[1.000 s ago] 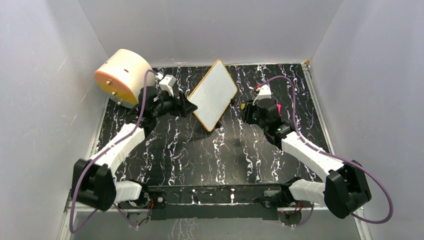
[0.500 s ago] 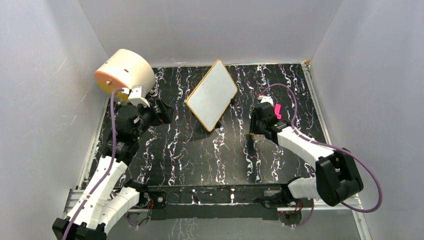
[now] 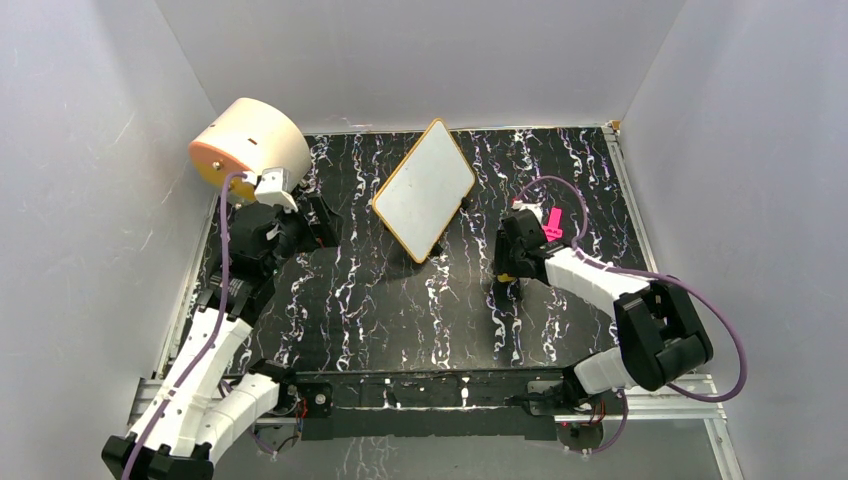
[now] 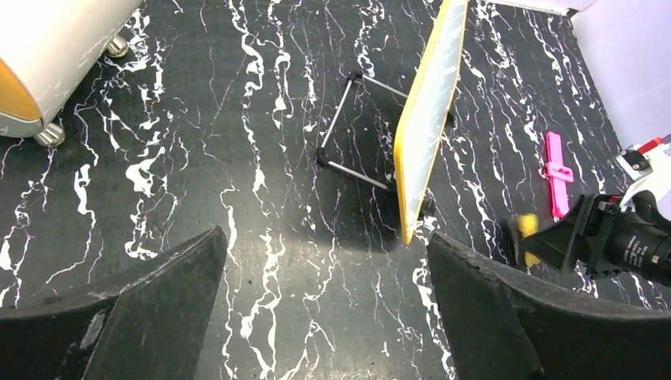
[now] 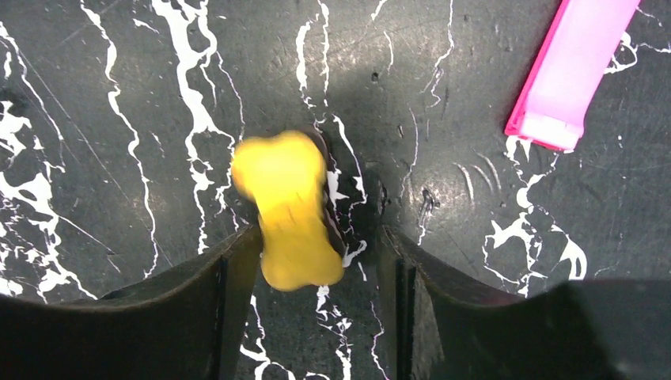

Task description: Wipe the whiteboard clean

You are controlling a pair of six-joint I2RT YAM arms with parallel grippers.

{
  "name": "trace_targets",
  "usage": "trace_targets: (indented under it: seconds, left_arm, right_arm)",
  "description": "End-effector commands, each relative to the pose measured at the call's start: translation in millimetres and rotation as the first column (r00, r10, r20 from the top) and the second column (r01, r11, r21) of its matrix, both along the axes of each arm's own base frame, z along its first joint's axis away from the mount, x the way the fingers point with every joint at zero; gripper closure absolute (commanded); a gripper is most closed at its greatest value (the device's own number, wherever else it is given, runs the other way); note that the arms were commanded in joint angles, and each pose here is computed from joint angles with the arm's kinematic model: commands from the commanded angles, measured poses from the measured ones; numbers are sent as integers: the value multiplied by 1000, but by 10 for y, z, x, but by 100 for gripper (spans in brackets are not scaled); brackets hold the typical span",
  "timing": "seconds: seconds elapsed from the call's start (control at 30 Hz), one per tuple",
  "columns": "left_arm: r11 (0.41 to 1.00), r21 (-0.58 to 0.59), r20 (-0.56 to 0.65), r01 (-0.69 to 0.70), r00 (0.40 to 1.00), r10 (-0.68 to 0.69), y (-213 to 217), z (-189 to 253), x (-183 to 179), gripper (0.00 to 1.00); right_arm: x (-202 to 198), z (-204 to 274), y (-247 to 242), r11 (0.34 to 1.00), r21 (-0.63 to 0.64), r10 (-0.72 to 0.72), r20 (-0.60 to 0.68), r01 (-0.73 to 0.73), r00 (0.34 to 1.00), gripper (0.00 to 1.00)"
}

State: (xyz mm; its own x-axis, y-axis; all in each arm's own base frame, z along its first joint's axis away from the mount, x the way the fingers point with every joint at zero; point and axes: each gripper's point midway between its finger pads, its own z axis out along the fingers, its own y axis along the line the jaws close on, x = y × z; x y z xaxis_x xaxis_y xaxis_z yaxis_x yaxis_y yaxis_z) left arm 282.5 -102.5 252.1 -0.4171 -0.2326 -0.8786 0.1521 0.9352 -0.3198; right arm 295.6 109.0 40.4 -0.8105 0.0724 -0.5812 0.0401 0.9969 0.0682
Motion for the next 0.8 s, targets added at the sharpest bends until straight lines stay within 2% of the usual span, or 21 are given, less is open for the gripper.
trace_targets:
  seconds: [0.0, 0.07, 0.2, 0.37, 0.57, 0.77]
  left_arm:
    - [1000, 2, 41, 20, 999, -20, 4, 205, -54, 2]
    - [1000, -1, 44, 23, 999, -23, 0, 252, -71, 2]
    - [999, -4, 52, 33, 998, -33, 4, 401, -134, 2]
    - [1000, 0, 84, 28, 996, -28, 76, 689, -290, 2]
    - [999, 3, 168, 33, 985, -33, 172, 1124, -551, 1]
    - [1000, 5, 260, 16, 965, -17, 303, 1569, -809, 2]
  right_arm:
    - [110, 230, -28, 999, 8, -50, 53, 49, 997, 43]
    - [99, 304, -49, 998, 9, -59, 62, 58, 996, 36]
    - [14, 616, -116, 997, 22, -80, 103, 78, 991, 34]
    - [-142, 1382, -321, 990, 70, -138, 284, 123, 949, 34]
    - [-503, 2492, -767, 964, 164, -266, 559, 210, 785, 32]
    - [-889, 3307, -1065, 943, 246, -332, 694, 223, 639, 30]
